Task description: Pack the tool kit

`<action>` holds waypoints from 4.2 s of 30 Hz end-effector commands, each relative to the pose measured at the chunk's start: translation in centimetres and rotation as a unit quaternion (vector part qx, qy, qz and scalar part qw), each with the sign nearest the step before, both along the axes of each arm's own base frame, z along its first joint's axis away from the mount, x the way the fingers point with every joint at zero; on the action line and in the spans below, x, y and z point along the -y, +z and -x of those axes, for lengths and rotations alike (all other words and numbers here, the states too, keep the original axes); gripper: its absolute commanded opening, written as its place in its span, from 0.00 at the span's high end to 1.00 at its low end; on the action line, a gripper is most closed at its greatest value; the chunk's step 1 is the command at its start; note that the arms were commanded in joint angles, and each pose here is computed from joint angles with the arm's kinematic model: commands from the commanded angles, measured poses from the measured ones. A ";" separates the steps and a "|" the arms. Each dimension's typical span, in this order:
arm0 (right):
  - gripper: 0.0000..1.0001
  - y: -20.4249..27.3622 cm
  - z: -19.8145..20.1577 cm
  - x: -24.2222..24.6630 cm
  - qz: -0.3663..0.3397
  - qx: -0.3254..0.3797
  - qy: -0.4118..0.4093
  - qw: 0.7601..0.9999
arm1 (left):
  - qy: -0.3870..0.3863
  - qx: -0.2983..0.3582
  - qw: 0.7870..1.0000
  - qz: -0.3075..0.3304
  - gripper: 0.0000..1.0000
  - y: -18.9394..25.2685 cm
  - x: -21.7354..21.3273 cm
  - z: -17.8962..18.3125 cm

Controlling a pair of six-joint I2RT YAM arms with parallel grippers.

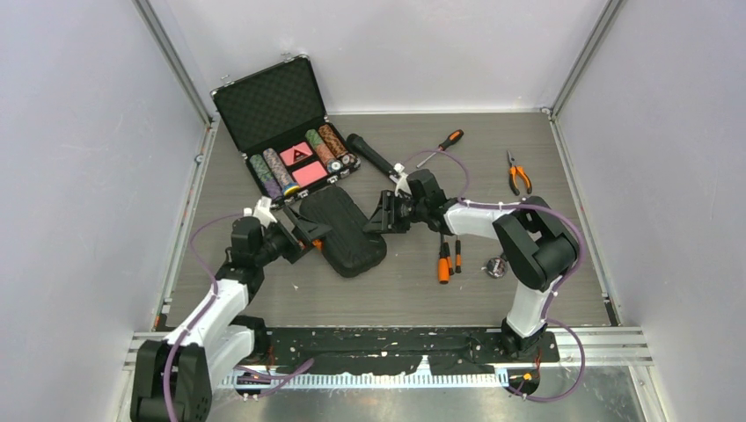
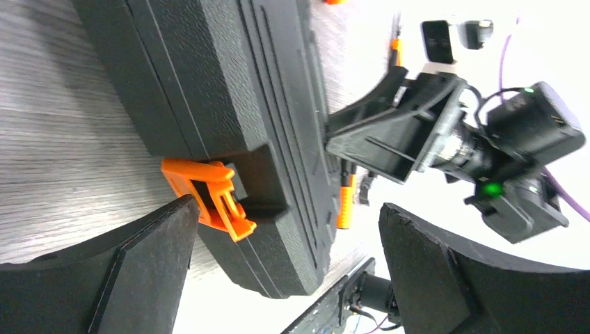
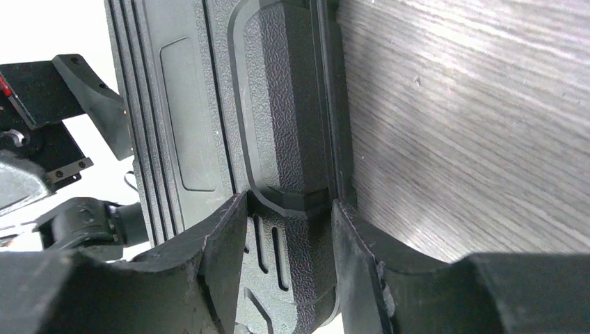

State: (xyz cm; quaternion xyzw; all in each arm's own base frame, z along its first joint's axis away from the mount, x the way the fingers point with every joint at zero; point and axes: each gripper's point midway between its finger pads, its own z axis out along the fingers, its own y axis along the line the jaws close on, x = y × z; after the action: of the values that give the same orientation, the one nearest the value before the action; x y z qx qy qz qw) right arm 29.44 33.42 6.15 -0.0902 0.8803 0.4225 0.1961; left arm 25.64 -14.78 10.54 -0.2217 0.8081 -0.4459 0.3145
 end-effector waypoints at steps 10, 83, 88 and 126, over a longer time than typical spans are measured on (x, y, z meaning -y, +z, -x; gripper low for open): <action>0.72 -10.1 6.7 5.3 0.091 -0.195 -0.039 0.976 | 0.029 0.060 0.997 -0.040 0.01 5.6 -1.3 0.8; 0.13 5.8 4.8 18.3 0.108 0.139 -0.294 0.939 | -0.223 0.109 0.800 -0.547 0.01 5.5 13.9 5.7; 0.13 5.2 5.0 17.6 0.107 0.128 -0.274 0.947 | -0.227 0.125 0.840 -0.476 0.00 6.7 14.9 6.5; 0.17 7.2 5.5 5.6 -0.134 0.041 -0.105 0.985 | -0.220 -0.009 0.953 -0.209 0.00 -0.1 12.9 5.7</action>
State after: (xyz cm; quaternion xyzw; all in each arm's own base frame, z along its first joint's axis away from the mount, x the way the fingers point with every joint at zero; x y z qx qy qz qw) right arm 22.62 25.45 8.50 0.0453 0.8560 0.4499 0.2505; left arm 19.74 -24.68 8.17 0.0394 0.9430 -0.2291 0.2382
